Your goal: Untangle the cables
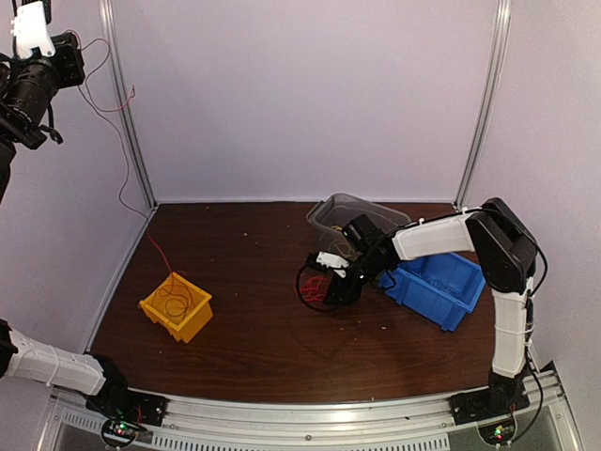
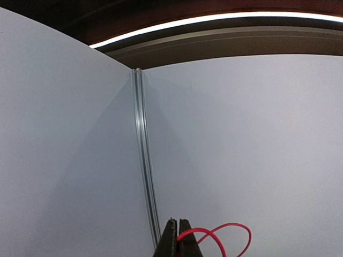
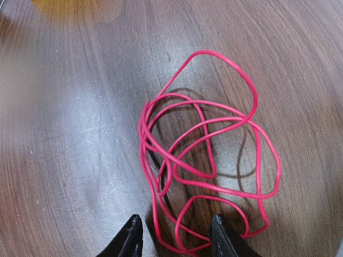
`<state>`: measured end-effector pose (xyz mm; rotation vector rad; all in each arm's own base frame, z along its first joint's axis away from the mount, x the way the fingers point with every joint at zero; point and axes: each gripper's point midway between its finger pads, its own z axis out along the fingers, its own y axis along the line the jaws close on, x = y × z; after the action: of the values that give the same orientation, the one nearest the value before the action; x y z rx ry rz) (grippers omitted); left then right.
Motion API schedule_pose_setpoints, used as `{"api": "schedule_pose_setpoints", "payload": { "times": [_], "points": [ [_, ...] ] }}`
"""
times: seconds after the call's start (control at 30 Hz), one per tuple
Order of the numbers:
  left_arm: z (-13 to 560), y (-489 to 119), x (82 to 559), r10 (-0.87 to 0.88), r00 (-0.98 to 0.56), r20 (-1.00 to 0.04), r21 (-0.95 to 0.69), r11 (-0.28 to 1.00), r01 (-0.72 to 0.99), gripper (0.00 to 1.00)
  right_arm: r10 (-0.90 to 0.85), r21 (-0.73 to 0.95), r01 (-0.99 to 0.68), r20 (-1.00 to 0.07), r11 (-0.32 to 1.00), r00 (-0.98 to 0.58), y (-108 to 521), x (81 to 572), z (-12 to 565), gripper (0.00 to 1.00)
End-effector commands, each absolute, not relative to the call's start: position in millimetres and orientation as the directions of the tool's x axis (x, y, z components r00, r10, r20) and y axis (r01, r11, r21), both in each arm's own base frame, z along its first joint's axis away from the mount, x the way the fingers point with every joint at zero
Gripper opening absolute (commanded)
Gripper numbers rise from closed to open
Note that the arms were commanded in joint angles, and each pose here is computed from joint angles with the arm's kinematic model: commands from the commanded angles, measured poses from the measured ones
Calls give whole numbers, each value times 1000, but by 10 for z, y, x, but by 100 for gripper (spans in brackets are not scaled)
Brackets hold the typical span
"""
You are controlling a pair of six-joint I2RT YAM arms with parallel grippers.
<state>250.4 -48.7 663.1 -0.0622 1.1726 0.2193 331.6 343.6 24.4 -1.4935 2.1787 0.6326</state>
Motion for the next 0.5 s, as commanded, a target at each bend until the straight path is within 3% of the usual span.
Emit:
{"api": "schedule_pose_setpoints", "payload": {
  "times": [0.0, 0.47],
  "points": [
    [6611, -414, 2524, 183, 350, -918, 88, 959, -271, 0, -799, 183, -910, -437, 372, -414, 3127, 3105, -70, 45],
    [5499, -509, 2716, 154, 139, -978, 122, 968, -218, 0, -801, 198, -909, -429, 368, -417, 3118, 3064, -115, 46]
  ]
}}
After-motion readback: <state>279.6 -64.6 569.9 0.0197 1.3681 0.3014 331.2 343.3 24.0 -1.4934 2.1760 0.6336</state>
